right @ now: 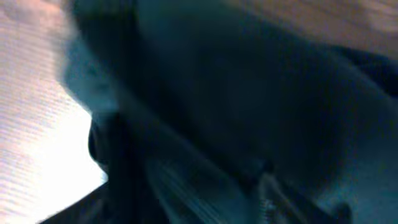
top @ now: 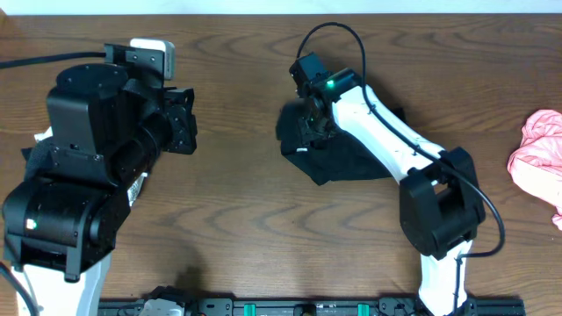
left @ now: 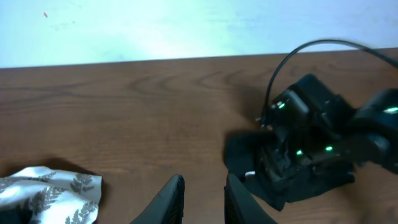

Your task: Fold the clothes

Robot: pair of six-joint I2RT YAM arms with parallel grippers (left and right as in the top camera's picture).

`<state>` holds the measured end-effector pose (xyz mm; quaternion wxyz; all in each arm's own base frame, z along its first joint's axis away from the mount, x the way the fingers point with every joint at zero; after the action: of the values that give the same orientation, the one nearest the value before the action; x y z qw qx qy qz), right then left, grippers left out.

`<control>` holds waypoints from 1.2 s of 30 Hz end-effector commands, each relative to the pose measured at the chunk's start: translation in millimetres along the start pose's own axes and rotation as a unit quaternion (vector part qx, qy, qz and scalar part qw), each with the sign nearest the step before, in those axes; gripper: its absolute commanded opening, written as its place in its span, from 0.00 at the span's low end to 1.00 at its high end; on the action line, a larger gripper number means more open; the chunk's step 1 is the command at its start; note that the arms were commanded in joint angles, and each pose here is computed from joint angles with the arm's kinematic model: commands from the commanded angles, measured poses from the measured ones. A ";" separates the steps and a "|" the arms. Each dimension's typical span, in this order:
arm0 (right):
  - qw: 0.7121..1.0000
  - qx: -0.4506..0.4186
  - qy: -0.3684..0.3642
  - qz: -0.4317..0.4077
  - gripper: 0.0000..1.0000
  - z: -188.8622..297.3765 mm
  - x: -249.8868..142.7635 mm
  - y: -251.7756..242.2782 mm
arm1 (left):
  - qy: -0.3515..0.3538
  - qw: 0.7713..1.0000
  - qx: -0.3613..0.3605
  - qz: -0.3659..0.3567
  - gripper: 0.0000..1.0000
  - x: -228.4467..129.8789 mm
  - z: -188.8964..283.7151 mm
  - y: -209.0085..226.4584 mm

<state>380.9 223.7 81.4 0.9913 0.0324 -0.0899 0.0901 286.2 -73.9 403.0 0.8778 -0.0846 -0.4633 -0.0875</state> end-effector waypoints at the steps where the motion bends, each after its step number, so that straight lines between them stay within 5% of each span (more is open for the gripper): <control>1: 0.998 0.012 -0.068 -0.012 0.75 62.1 15.5 -11.2 | 0.022 1.000 0.011 0.018 0.23 -3.9 -14.2 5.1; 4: 0.994 0.017 -0.104 -0.031 0.78 101.2 19.3 -32.2 | 0.052 0.998 -0.010 0.023 0.23 -10.2 -35.2 -1.3; 6: 0.992 0.025 -0.119 -0.041 0.66 119.7 20.2 -46.4 | 0.079 0.996 -0.030 0.025 0.23 -17.3 -51.0 -7.8; 8: 0.991 0.025 -0.119 -0.063 0.40 128.3 18.5 -64.7 | 0.114 0.991 -0.067 0.028 0.21 -27.2 -71.6 -21.6; 10: 0.991 0.014 -0.107 -0.085 0.35 127.8 14.5 -85.3 | 0.150 0.983 -0.105 0.029 0.14 -39.2 -92.3 -37.9; 14: 0.988 0.019 -0.065 -0.137 0.47 116.6 2.4 -121.1 | 0.222 0.965 -0.138 0.018 0.14 -68.5 -137.7 -66.0; 20: 0.977 0.062 -0.015 -0.202 0.92 88.0 -21.2 -162.8 | 0.287 0.942 -0.171 -0.018 0.14 -111.5 -206.1 -114.9; 26: 0.962 0.124 0.012 -0.243 0.98 35.9 -54.3 -189.3 | 0.340 0.925 -0.170 -0.005 0.14 -160.9 -264.4 -147.8; 36: 0.940 0.221 -0.060 -0.252 0.92 -24.1 -64.8 -183.1 | 0.387 0.905 -0.172 -0.022 0.14 -217.0 -299.4 -178.0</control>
<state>365.4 18.6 44.6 0.9522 0.2338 -0.1288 -0.1483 368.6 -295.9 81.2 0.9556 -0.1849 -0.0825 -0.2143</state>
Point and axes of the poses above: each gripper's point midway between its finger pads, its own z axis back along the fingers, its own y axis along the line the jaws close on, x = y × z, the point moved 1 cm from there along z, back along the fingers, and after that the axes turned 4 degrees about -z, right-handed, at the moved point
